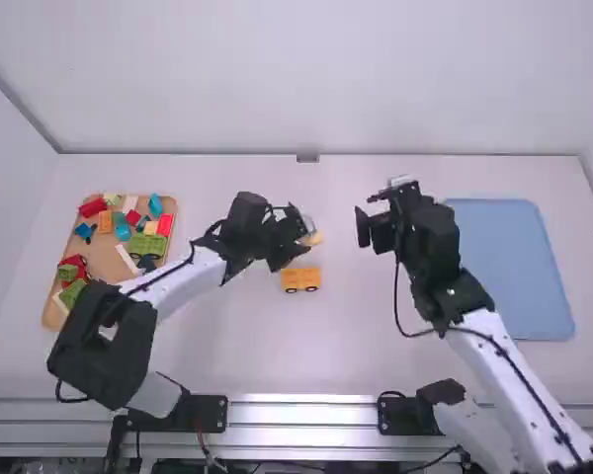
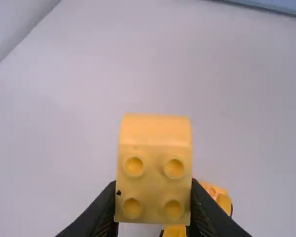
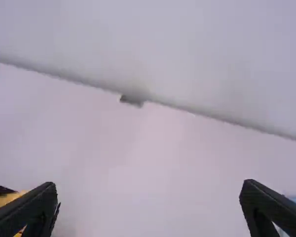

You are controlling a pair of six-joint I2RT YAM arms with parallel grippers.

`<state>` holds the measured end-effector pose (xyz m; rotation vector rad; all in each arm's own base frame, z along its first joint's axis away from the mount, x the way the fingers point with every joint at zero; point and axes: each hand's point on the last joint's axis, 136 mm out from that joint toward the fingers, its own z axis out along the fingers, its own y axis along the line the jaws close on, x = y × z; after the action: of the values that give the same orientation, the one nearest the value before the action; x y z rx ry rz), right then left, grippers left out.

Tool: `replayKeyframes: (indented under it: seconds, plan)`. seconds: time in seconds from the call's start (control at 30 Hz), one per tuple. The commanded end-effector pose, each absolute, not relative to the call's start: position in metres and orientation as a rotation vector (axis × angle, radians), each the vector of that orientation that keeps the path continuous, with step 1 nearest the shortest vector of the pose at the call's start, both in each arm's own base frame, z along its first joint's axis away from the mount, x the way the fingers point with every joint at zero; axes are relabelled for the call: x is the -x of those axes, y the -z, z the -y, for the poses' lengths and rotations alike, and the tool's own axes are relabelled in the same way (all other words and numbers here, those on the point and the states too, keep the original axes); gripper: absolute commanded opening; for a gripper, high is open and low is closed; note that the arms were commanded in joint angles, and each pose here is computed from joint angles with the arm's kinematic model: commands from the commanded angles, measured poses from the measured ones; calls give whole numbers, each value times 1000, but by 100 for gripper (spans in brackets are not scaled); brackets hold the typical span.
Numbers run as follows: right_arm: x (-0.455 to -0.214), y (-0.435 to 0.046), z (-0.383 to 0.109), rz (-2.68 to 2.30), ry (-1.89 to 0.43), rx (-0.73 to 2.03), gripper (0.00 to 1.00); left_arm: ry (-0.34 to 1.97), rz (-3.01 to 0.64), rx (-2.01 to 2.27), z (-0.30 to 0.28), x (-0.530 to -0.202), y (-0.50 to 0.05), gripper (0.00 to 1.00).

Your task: Assemble lego blocks to make yellow taxi

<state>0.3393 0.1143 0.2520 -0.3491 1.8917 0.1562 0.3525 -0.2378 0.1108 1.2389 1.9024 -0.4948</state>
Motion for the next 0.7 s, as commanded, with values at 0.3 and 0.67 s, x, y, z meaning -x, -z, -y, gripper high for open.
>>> replayKeyframes:
  seconds: [0.3, 0.67]
  plan:
    - [-297, -255, -53, -1814, -132, 35, 98, 575, -1931, -1557, 305, -347, -71, 15]
    - [-294, -255, -56, -1800, -138, 48, 98, 451, -2011, -1682, 331, -332, -12, 12]
